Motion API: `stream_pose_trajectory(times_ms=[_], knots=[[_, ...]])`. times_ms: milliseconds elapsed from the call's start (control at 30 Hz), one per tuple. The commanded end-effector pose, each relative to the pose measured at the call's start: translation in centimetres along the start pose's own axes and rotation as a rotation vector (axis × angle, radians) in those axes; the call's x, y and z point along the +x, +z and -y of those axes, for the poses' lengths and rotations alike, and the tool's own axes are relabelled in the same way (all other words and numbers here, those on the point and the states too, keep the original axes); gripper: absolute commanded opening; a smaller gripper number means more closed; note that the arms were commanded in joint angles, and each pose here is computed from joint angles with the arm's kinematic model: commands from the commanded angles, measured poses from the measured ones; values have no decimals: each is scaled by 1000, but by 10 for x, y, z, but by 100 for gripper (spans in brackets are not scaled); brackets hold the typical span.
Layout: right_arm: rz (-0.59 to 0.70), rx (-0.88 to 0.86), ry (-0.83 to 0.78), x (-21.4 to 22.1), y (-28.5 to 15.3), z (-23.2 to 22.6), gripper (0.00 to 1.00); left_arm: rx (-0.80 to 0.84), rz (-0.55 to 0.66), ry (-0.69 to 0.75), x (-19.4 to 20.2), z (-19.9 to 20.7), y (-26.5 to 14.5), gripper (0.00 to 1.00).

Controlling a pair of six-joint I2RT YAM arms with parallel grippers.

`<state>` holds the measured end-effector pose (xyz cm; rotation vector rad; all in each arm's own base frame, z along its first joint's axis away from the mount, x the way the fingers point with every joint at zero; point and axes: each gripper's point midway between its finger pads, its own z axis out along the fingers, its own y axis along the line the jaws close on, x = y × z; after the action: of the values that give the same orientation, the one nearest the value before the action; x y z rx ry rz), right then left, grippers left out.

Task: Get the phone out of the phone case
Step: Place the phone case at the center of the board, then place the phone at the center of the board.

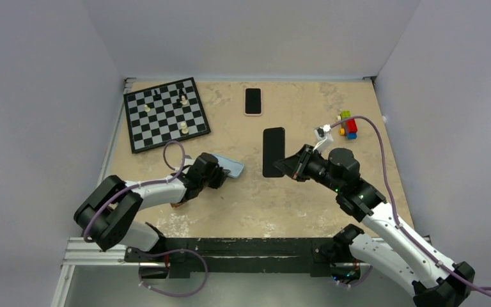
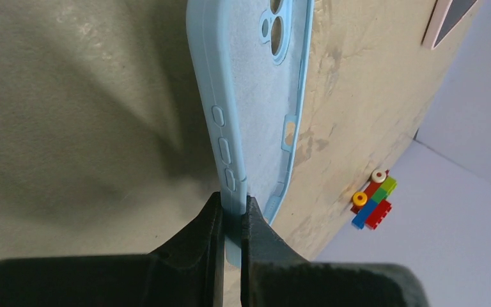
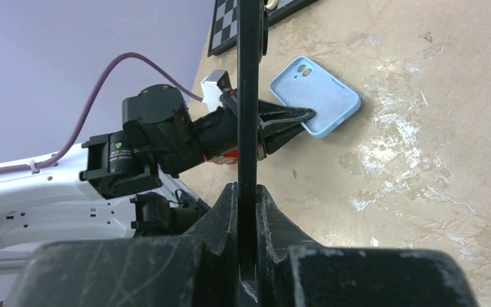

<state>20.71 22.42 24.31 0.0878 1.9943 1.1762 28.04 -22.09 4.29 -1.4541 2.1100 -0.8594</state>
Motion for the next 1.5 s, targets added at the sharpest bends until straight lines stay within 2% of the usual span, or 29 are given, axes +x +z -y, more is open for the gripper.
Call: stream_pose_trajectory(times_ms=[0, 100, 200, 233, 267, 300, 433, 600, 767, 833, 933, 1000, 1133, 1267, 1467], knots=[[89, -70, -17, -24, -7, -23, 0, 152, 44, -142, -2, 54, 7, 4], [81, -57, -14, -22, -7, -20, 0, 143, 4, -122, 8, 64, 7, 24], [93, -34, -16, -25, -9, -16, 0, 27, -32, -90, 16, 53, 2, 60], [96, -24, -20, -26, -9, -14, 0, -8, -42, -78, 18, 47, 0, 75], [98, -15, -24, -27, -10, -13, 0, -22, -59, -76, 20, 45, -2, 95], [103, -6, -28, -28, -10, -12, 0, -31, -88, -78, 25, 44, -4, 99], [117, 26, -28, -33, -11, -6, 0, -86, -215, -63, 43, 38, -18, 100], [135, 94, 42, -35, -11, 12, 0, -96, -285, 122, 48, 32, -62, 100], [236, 238, 195, -44, -14, 57, 0, 44, -145, 366, 9, 51, -105, 100], [323, 367, 308, -48, -21, 93, 0, 130, -61, 505, -7, 77, -121, 100], [494, 565, 505, -52, -42, 155, 0, 262, 36, 789, -17, 127, -144, 100], [610, 620, 596, -57, -56, 182, 0, 366, 61, 936, -12, 168, -163, 100], [810, 709, 752, -67, -83, 223, 0, 461, 132, 1160, -12, 219, -182, 99], [942, 743, 844, -83, -99, 253, 0, 442, 202, 1305, -21, 236, -182, 95], [1032, 822, 893, -112, -123, 301, 0, 396, 276, 1351, -38, 213, -172, 90]])
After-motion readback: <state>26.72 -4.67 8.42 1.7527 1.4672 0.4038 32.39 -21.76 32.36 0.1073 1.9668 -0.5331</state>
